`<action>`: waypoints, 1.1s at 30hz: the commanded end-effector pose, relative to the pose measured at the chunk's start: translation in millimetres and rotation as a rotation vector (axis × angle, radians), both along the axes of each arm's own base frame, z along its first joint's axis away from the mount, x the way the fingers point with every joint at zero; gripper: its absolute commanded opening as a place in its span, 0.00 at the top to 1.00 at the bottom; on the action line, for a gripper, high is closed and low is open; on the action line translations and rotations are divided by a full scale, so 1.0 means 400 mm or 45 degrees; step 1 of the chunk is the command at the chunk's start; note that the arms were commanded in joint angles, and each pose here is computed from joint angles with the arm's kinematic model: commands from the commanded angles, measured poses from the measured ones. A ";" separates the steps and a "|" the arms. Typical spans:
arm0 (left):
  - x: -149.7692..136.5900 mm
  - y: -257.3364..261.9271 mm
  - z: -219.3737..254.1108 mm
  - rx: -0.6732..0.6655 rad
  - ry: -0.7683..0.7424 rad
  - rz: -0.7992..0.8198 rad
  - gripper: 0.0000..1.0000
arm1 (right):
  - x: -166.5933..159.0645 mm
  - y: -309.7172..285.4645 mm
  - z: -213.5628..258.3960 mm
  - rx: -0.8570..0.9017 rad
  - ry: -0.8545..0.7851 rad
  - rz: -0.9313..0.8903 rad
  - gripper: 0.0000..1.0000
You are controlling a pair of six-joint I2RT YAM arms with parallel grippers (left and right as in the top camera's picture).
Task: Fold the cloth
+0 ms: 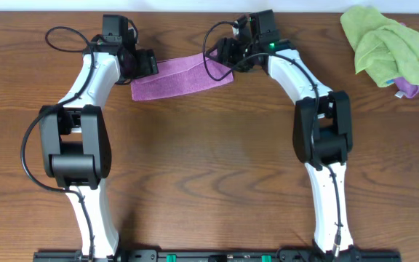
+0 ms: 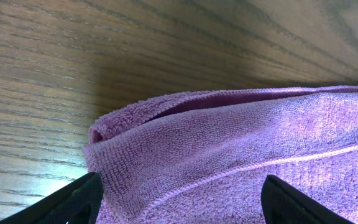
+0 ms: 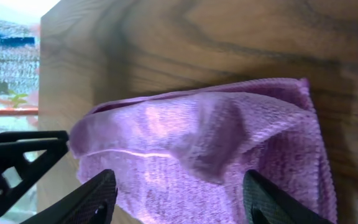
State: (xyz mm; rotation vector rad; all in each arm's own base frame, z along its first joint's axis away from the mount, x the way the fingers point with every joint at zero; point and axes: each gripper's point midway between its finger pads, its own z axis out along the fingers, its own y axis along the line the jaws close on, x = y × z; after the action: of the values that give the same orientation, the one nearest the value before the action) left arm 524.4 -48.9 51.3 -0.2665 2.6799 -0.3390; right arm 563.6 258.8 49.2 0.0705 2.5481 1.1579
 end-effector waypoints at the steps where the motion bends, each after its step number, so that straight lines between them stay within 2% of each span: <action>1: 0.009 -0.001 0.013 0.007 -0.022 -0.017 0.17 | 0.010 0.004 -0.002 -0.003 -0.003 -0.015 0.35; 7: 0.009 -0.001 0.013 0.007 -0.021 -0.017 0.17 | 0.027 -0.009 -0.008 -0.044 -0.031 -0.055 0.41; 11: 0.009 -0.001 0.013 0.007 -0.021 -0.017 0.17 | 0.041 -0.006 0.002 -0.035 -0.070 -0.061 0.41; 20: 0.009 -0.001 0.013 0.007 -0.021 -0.017 0.17 | 0.042 0.015 -0.043 0.063 0.017 -0.090 0.44; 27: 0.009 -0.001 0.013 0.007 -0.021 -0.017 0.17 | 0.048 0.014 -0.039 0.070 0.004 -0.093 0.44; 28: 0.009 -0.001 0.013 0.007 -0.021 -0.017 0.17 | 0.048 0.014 -0.040 0.069 0.004 -0.094 0.46; 30: 0.009 -0.001 0.013 0.007 -0.021 -0.017 0.17 | 0.050 0.013 -0.040 0.066 0.003 -0.097 0.59; 33: 0.009 -0.001 0.013 0.007 -0.021 -0.017 0.17 | 0.051 0.011 -0.041 0.061 0.000 -0.103 0.84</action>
State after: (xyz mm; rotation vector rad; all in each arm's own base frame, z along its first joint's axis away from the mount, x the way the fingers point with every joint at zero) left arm 524.4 -48.8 51.3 -0.2666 2.6799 -0.3385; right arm 582.4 260.2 31.0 0.1838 2.4994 1.1769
